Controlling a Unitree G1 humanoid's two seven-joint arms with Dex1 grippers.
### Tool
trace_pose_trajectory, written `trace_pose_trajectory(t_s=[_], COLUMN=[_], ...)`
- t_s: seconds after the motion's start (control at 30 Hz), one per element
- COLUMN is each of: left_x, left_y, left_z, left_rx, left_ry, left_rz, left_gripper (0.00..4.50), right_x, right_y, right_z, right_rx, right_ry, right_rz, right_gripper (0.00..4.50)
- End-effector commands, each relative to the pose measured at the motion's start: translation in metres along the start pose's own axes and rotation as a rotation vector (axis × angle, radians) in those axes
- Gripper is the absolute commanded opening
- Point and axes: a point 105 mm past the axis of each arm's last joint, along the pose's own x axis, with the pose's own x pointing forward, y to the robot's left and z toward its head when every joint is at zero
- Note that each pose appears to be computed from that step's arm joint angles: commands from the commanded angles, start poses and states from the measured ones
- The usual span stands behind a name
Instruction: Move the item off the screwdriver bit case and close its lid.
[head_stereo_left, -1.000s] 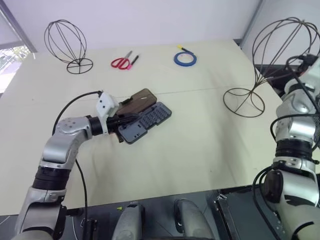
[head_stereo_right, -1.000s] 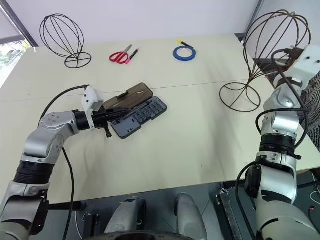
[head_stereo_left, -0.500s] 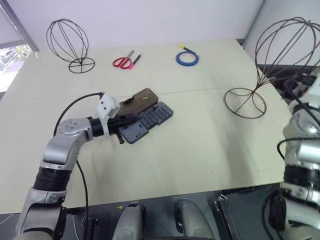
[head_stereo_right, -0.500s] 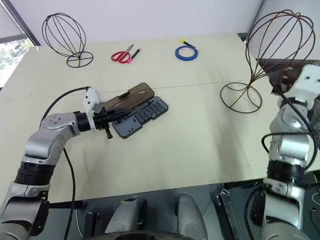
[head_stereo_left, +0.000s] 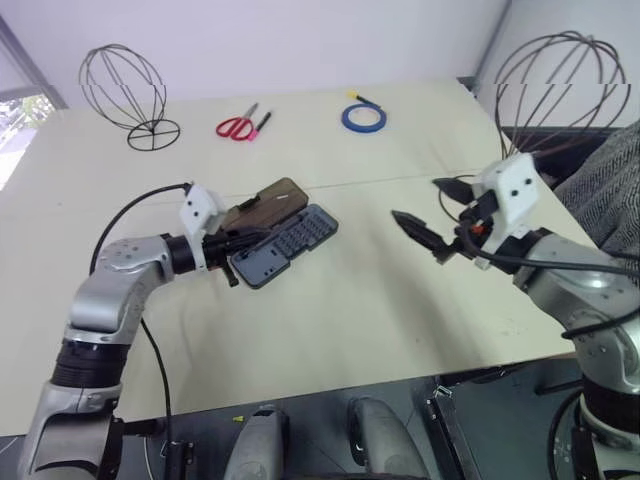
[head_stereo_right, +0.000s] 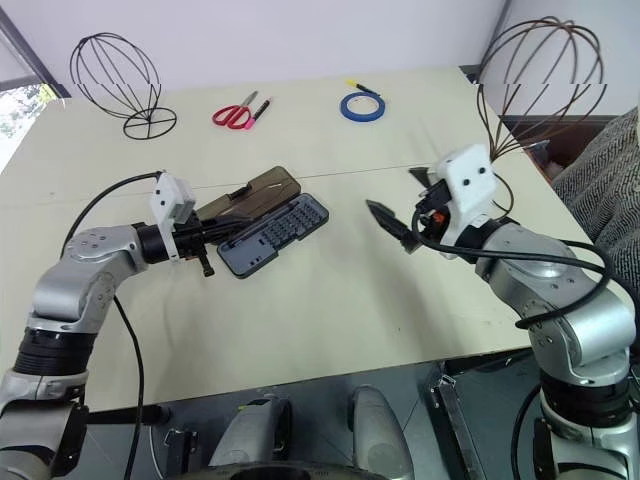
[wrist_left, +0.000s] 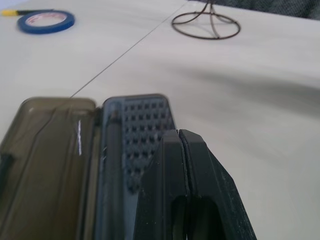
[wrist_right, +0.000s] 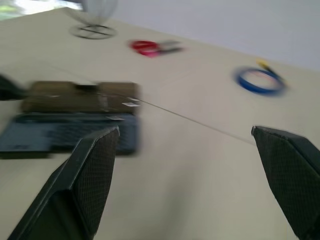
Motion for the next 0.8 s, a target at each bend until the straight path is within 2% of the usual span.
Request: trace_pose_trajectory(t_s=[0.03,0.13,0.37,0.47,0.8], left_x=[-0.017,-0.033,-0.055,-0.058,-0.067], left_y=[0.0,-0.002,-0.007,-0.008,0.009], left_z=[0.017,0.014,0.013,0.007,0.013], left_rx=[0.04,0.033,0.003,0.009,0.007], left_ry=[-0.027,-0.002,0.024,0.058,0.027], left_rz=[0.035,0.073,0.138,0.141,0.232], left_gripper=[0.0,0.0,0.0,0.0,0.0], right_x=[0.013,0.024,0.041,0.044,0.048], right_y=[0.007,0.02,0.039,0.043,0.05], right_z=[0.013,0.015,0.016,0.011,0.02], right_rx=[-0.047,-0.091,-0.071,-0.105,-0.111], right_ry=[-0.039,-0.054,-0.099,-0.086,-0.119], right_rz=[0.131,0.242,0.356,0.363,0.401], right_gripper=[4.42,4.42,4.42,4.42,4.42])
